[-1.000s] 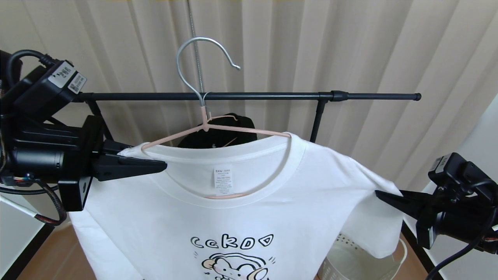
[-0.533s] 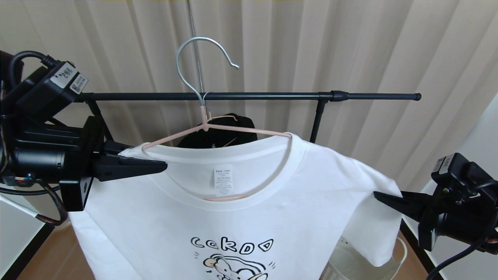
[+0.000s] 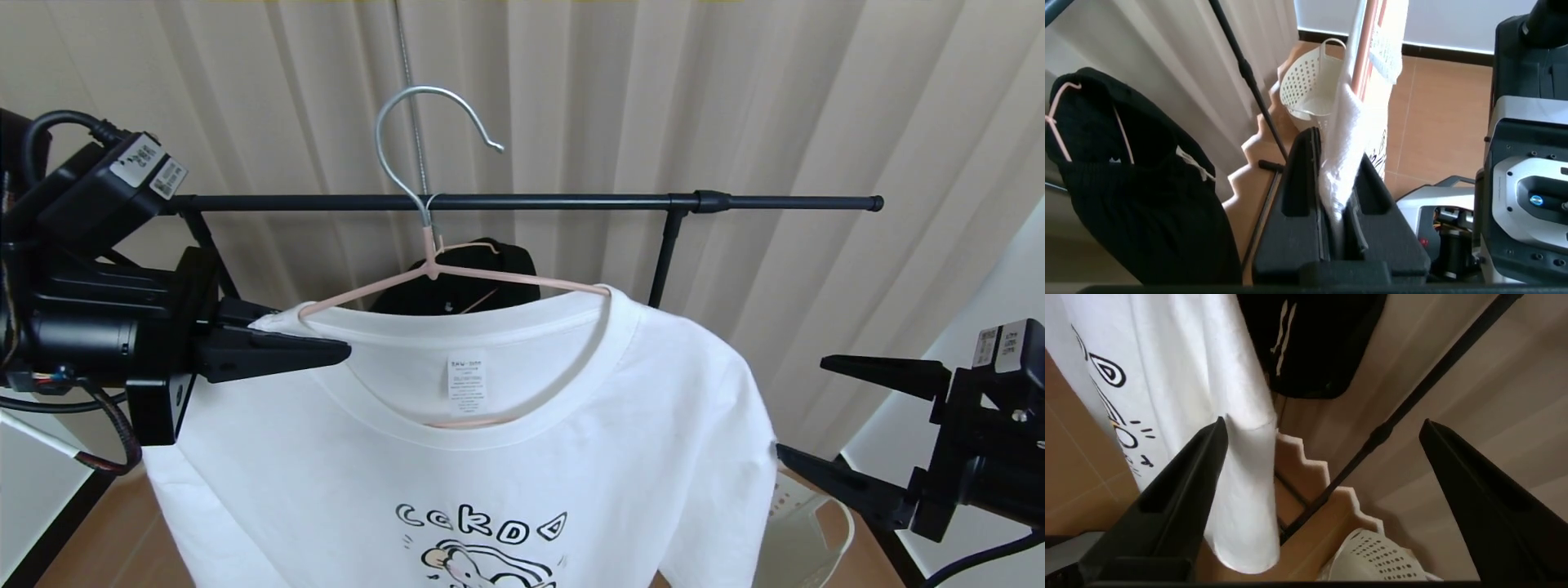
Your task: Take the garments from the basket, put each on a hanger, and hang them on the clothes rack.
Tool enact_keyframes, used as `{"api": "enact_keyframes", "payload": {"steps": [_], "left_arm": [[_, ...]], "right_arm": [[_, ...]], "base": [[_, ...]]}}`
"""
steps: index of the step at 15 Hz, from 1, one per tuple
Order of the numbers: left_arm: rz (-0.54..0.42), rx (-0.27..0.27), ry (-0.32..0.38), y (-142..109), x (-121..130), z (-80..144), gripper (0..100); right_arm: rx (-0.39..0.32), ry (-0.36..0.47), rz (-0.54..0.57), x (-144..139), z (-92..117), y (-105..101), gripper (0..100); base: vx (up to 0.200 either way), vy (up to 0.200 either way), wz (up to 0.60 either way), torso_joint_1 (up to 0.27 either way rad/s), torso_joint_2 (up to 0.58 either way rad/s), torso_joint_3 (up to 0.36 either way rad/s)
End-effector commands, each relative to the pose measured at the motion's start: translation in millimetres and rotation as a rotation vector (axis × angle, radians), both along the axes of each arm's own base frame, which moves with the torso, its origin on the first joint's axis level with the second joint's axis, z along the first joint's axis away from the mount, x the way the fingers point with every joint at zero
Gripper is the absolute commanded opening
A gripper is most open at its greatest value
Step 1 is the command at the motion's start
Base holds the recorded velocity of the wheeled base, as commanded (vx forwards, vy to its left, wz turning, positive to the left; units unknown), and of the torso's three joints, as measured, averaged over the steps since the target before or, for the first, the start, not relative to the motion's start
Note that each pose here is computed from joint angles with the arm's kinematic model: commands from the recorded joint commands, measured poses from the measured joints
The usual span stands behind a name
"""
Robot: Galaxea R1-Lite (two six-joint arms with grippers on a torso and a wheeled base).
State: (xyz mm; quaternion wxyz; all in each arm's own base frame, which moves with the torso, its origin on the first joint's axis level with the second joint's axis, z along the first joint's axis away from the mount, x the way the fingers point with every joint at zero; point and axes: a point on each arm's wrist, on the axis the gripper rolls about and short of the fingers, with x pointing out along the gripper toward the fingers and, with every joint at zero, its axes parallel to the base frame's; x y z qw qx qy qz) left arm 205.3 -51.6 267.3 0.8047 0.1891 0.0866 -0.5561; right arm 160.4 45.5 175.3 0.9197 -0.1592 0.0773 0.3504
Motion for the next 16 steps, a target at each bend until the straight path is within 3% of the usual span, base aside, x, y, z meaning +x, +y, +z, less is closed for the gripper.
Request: {"api": "enact_keyframes", "payload": {"steps": [1,10,16], "left_arm": [[0.001,0.0,0.006,0.4,-1.4,-1.3,0],[0.049,0.046,0.073,1.3,-3.7,-21.0,0],[0.115,0.106,0.132,2.1,-0.7,-37.7,0]], "right_arm": [[0.015,-0.036,0.002,-6.6,7.2,-0.9,100],[0.112,-0.056,0.041,-19.4,24.0,5.6,100],[0.112,-0.058,0.052,-20.4,24.2,7.6,100]], "base": [[0.0,0.0,0.0,0.0,0.0,0.0],[0.0,0.0,0.0,0.0,0.0,0.0],[0.0,0.0,0.0,0.0,0.0,0.0]]}}
